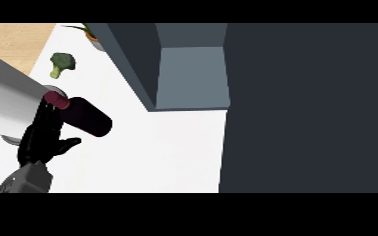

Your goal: Pick up the wine, place it into the cabinet and close the cabinet

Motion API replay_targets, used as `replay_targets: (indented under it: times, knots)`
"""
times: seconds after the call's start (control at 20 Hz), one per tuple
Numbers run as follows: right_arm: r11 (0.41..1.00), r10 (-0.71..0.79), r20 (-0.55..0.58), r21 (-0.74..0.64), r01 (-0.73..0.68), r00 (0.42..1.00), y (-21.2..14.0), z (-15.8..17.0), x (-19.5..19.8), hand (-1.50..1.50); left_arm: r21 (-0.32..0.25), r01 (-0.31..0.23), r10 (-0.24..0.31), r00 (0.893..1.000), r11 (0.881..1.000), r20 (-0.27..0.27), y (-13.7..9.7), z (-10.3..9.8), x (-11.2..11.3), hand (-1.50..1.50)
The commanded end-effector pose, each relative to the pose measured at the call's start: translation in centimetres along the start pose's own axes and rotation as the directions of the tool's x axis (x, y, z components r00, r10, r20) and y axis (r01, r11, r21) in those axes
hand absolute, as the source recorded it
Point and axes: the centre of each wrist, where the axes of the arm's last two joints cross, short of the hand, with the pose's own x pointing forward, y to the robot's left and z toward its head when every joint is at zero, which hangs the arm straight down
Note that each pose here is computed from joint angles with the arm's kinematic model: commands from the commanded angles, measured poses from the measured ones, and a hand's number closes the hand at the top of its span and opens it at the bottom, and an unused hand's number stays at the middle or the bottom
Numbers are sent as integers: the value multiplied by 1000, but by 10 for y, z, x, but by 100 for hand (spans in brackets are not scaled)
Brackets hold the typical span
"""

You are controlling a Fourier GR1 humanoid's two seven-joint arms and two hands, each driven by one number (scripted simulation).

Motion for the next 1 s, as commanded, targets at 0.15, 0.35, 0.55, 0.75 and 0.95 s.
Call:
replay_targets:
  times: [0.15, 0.35, 0.55, 0.75, 0.95]
  knots:
    - [996, -83, 40, 21, 82, 996, 4, 0, 6, -150, -7, -64, 64, 997, 998, -33, 7, 13, -38, -150]
    - [998, -56, 55, 22, 55, 997, -3, 13, 20, -150, -17, -93, 93, 996, 995, -14, 2, -10, -23, -150]
    - [996, -88, 57, 27, 87, 994, 11, 11, 15, -150, 23, -144, 143, 990, 989, 18, 0, 3, -41, -150]
    - [996, -83, 54, 29, 81, 995, 2, 4, 13, -150, 21, -177, 176, 984, 984, 20, -6, -1, -44, -150]
    - [996, -81, 64, 27, 80, 995, 2, 5, 23, -150, -13, -192, 192, 981, 981, 16, -4, -1, -43, -150]
